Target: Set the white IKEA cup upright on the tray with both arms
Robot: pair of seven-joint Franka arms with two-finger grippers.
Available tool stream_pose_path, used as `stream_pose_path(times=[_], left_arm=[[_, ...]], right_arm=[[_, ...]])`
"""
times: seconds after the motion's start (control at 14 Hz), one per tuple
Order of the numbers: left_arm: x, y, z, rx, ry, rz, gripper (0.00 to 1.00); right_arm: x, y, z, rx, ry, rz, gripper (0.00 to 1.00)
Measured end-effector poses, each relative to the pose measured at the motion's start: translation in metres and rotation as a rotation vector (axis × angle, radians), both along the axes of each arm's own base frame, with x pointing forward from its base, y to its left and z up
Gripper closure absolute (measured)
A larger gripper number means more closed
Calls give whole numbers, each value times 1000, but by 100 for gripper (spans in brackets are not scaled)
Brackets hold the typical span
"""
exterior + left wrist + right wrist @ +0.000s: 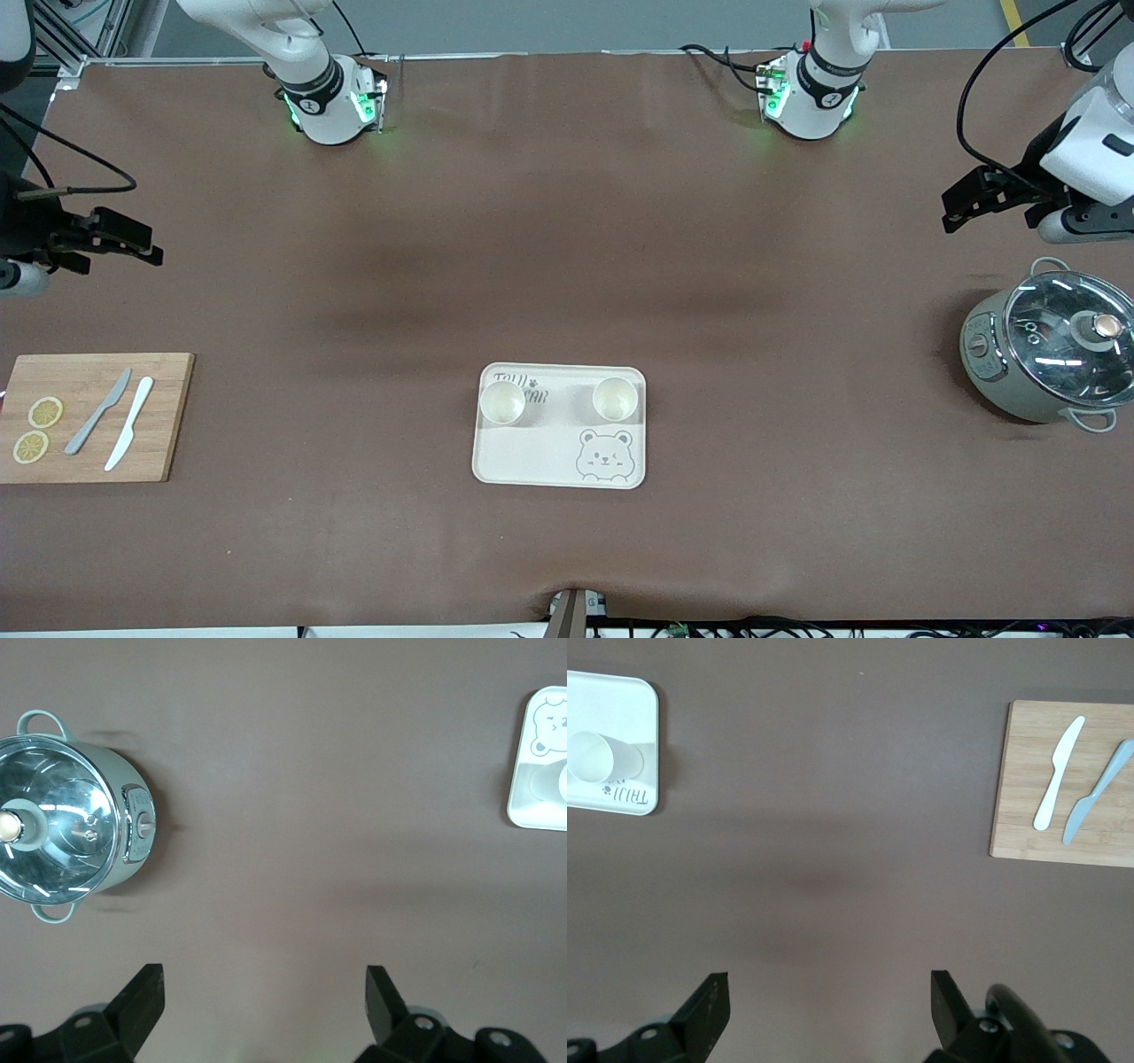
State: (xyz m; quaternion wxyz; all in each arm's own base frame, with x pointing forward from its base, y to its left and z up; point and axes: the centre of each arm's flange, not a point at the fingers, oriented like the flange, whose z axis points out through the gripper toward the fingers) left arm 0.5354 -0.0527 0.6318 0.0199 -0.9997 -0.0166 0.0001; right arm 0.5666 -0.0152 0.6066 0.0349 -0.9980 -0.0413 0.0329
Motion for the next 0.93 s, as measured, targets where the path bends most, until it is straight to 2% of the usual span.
stream_pose_path(times=[0.29, 0.71, 0.93], left_arm=[[-1, 2, 2, 1, -4, 3, 0], [-1, 9, 2, 1, -4, 9, 0], [-1, 9, 2, 2, -3, 7, 0]], right_arm=[[-24, -8, -6, -9, -23, -6, 0], [-21, -27, 5, -31, -66, -36, 0], [-24, -33, 8, -73, -42, -36, 0]])
